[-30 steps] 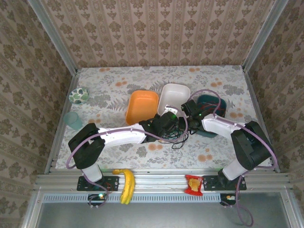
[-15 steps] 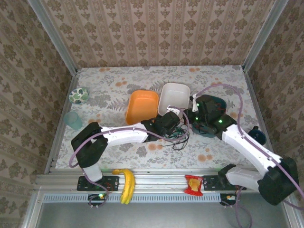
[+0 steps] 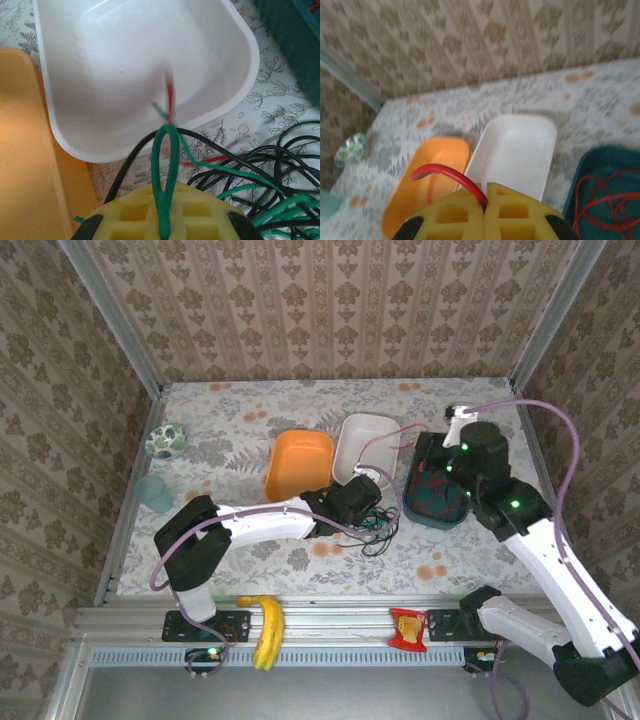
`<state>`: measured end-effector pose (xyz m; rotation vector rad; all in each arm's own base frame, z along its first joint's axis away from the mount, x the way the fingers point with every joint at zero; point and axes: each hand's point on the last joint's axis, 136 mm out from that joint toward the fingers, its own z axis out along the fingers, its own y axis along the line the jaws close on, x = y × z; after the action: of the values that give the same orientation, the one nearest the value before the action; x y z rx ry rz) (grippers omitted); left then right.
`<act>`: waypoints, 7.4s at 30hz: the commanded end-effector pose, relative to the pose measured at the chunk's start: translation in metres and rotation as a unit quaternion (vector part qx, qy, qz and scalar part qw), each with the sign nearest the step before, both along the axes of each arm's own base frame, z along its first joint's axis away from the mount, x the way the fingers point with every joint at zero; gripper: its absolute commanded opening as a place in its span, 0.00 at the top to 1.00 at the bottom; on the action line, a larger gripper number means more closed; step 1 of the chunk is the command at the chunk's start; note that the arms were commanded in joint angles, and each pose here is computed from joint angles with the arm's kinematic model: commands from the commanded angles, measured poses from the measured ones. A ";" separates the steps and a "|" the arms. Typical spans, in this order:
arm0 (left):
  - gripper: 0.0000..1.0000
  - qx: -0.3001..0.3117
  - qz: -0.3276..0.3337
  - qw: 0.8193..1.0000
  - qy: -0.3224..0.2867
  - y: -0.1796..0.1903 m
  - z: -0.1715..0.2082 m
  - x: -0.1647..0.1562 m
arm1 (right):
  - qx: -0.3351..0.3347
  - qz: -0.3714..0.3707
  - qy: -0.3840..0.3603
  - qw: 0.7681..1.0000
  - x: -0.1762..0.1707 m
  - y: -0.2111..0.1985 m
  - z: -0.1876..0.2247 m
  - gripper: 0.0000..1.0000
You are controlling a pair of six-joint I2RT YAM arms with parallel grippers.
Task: Untangle the cables
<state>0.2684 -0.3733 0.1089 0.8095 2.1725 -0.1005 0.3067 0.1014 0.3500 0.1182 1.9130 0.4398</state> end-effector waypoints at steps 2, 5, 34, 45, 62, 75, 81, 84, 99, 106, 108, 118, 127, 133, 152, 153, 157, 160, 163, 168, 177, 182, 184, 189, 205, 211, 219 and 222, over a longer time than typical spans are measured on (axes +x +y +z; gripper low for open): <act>1.00 0.012 0.016 1.000 0.013 0.006 -0.005 0.004 | 0.004 -0.064 -0.094 0.993 -0.011 -0.037 0.066 1.00; 1.00 0.013 0.021 1.000 0.015 0.008 -0.007 0.005 | 0.002 -0.098 -0.129 0.987 -0.019 -0.054 0.089 1.00; 1.00 -0.003 0.095 0.995 0.028 0.041 -0.011 0.018 | 0.034 -0.339 -0.077 0.937 -0.029 -0.179 0.046 1.00; 1.00 0.005 0.100 0.994 0.033 0.044 -0.013 0.019 | 0.052 -0.304 -0.084 0.948 -0.023 -0.175 0.050 1.00; 1.00 0.000 0.092 0.995 0.035 0.038 -0.013 0.018 | 0.057 -0.307 0.086 0.946 -0.020 -0.161 -0.086 1.00; 1.00 -0.001 0.087 0.995 0.038 0.031 -0.014 0.019 | -0.022 -0.354 0.217 0.910 -0.033 -0.142 -0.194 1.00; 1.00 0.001 0.082 0.996 0.037 0.029 -0.013 0.019 | -0.015 -0.331 0.258 0.908 -0.017 -0.129 -0.225 0.99; 1.00 -0.001 0.076 0.997 0.034 0.027 -0.011 0.017 | -0.012 -0.310 0.277 0.909 -0.010 -0.120 -0.240 0.99; 1.00 -0.019 0.039 0.999 0.006 0.009 0.003 0.013 | -0.006 -0.219 0.344 0.913 0.016 -0.085 -0.269 0.90; 1.00 -0.021 0.041 0.999 -0.002 0.009 0.005 0.014 | -0.011 -0.252 0.283 0.926 0.013 -0.101 -0.235 0.55; 1.00 -0.022 0.042 0.999 -0.004 0.009 0.006 0.014 | -0.012 -0.257 0.268 0.929 0.011 -0.104 -0.226 0.50; 1.00 -0.026 0.043 0.999 -0.008 0.010 0.007 0.014 | -0.004 -0.154 0.217 0.964 0.002 -0.066 -0.207 0.49; 1.00 -0.023 0.042 0.999 -0.007 0.009 0.005 0.015 | -0.022 0.137 0.266 0.954 -0.049 0.059 -0.245 0.50; 1.00 -0.022 0.042 0.999 -0.007 0.008 0.005 0.014 | -0.055 0.182 0.310 0.932 -0.062 0.079 -0.269 0.57; 1.00 -0.015 0.034 0.999 0.003 0.004 -0.002 0.014 | 0.001 0.153 0.147 0.977 -0.018 0.062 -0.127 1.00; 1.00 -0.015 0.034 0.999 0.003 0.003 -0.002 0.014 | 0.011 0.142 0.123 0.982 -0.013 0.055 -0.105 1.00; 1.00 -0.011 0.034 0.999 0.004 0.005 -0.003 0.014 | 0.042 0.088 0.050 0.994 -0.002 0.021 -0.040 1.00; 1.00 -0.009 0.036 0.999 0.004 0.005 -0.003 0.014 | 0.060 0.045 -0.003 0.997 0.001 -0.003 0.001 1.00; 1.00 -0.006 0.035 0.999 0.004 0.006 -0.004 0.014 | 0.069 0.008 -0.048 0.996 0.001 -0.020 0.032 1.00; 1.00 0.002 0.031 0.999 0.006 0.006 -0.005 0.013 | 0.069 -0.043 -0.100 0.992 -0.002 -0.040 0.067 1.00; 1.00 0.016 0.049 0.999 -0.001 0.018 -0.005 0.014 | 0.019 -0.142 -0.171 0.975 -0.023 -0.084 0.114 1.00; 1.00 0.023 0.084 0.996 -0.027 0.037 0.003 0.020 | -0.004 -0.241 -0.199 0.950 -0.044 -0.123 0.133 1.00; 1.00 0.022 0.098 0.995 -0.022 0.043 0.002 0.021 | -0.004 -0.280 -0.207 0.937 -0.053 -0.137 0.137 1.00; 1.00 0.036 0.130 0.991 -0.019 0.057 -0.001 0.026 | -0.002 -0.357 -0.208 0.910 -0.071 -0.165 0.137 1.00; 1.00 0.022 0.206 0.978 0.008 0.092 -0.009 0.031 | -0.001 -0.421 -0.194 0.886 -0.092 -0.190 0.136 1.00; 1.00 -0.055 0.134 0.989 -0.002 0.057 0.006 0.028 | -0.012 -0.165 -0.156 0.974 -0.041 -0.103 0.113 1.00; 1.00 -0.152 0.062 0.986 -0.024 0.021 0.033 0.019 | 0.020 0.127 0.129 0.983 -0.025 0.037 -0.079 1.00; 1.00 -0.149 0.069 0.986 -0.030 0.023 0.034 0.021 | -0.014 0.151 0.219 0.964 -0.038 0.055 -0.152 1.00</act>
<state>0.2876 -0.3446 0.1262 0.4872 2.1421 -0.2739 0.2980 0.1365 0.2508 -0.0351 2.1896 0.5577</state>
